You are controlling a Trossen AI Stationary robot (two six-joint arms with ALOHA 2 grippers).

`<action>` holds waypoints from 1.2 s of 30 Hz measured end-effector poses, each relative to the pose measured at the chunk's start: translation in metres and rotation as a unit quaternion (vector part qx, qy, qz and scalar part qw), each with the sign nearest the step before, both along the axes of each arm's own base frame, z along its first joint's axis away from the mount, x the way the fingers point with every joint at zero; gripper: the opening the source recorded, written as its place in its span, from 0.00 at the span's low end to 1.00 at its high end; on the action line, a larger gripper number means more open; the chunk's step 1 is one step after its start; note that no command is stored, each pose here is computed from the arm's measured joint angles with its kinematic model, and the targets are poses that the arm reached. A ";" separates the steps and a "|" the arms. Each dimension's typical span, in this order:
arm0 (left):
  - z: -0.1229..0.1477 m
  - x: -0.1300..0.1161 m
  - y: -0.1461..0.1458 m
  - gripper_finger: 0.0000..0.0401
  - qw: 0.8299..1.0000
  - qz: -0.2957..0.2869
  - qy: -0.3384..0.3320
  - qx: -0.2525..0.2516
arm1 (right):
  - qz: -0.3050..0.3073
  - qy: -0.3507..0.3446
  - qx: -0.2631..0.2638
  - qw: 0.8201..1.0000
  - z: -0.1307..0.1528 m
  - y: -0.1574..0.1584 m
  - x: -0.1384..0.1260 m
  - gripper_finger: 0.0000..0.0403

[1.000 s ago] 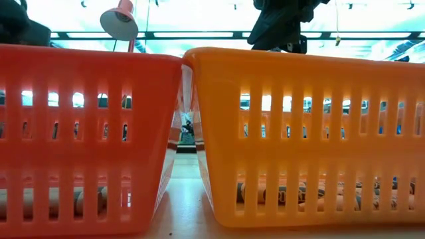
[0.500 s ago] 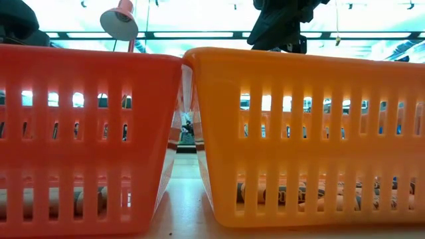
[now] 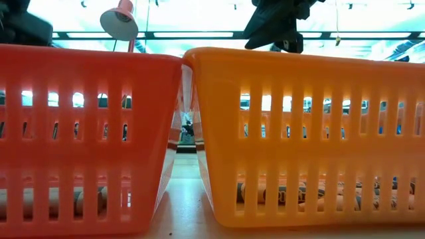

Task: Sort crayons
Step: Put the black crayon into the blue bin

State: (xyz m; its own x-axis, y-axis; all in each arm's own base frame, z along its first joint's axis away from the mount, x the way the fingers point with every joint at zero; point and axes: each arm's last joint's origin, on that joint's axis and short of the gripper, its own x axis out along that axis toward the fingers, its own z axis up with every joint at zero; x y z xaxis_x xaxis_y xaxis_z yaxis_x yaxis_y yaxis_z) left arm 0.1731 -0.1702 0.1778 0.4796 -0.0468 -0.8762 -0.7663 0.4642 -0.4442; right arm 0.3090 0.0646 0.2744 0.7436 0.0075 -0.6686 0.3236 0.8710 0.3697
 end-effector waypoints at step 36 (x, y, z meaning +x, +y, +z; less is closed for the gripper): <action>0.030 0.103 0.116 0.32 0.950 -0.078 -0.201 0.224 | -0.181 0.160 0.094 0.966 -0.040 -0.010 -0.006 0.24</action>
State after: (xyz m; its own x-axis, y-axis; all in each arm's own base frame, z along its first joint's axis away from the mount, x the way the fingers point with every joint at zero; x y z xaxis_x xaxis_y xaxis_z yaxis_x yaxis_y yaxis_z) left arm 0.2758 -0.0539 0.2075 0.7975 0.1900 -0.5727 -0.4830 0.7698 -0.4173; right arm 0.3027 0.0545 0.2348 0.4758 -0.0712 -0.8767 0.7183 0.6066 0.3406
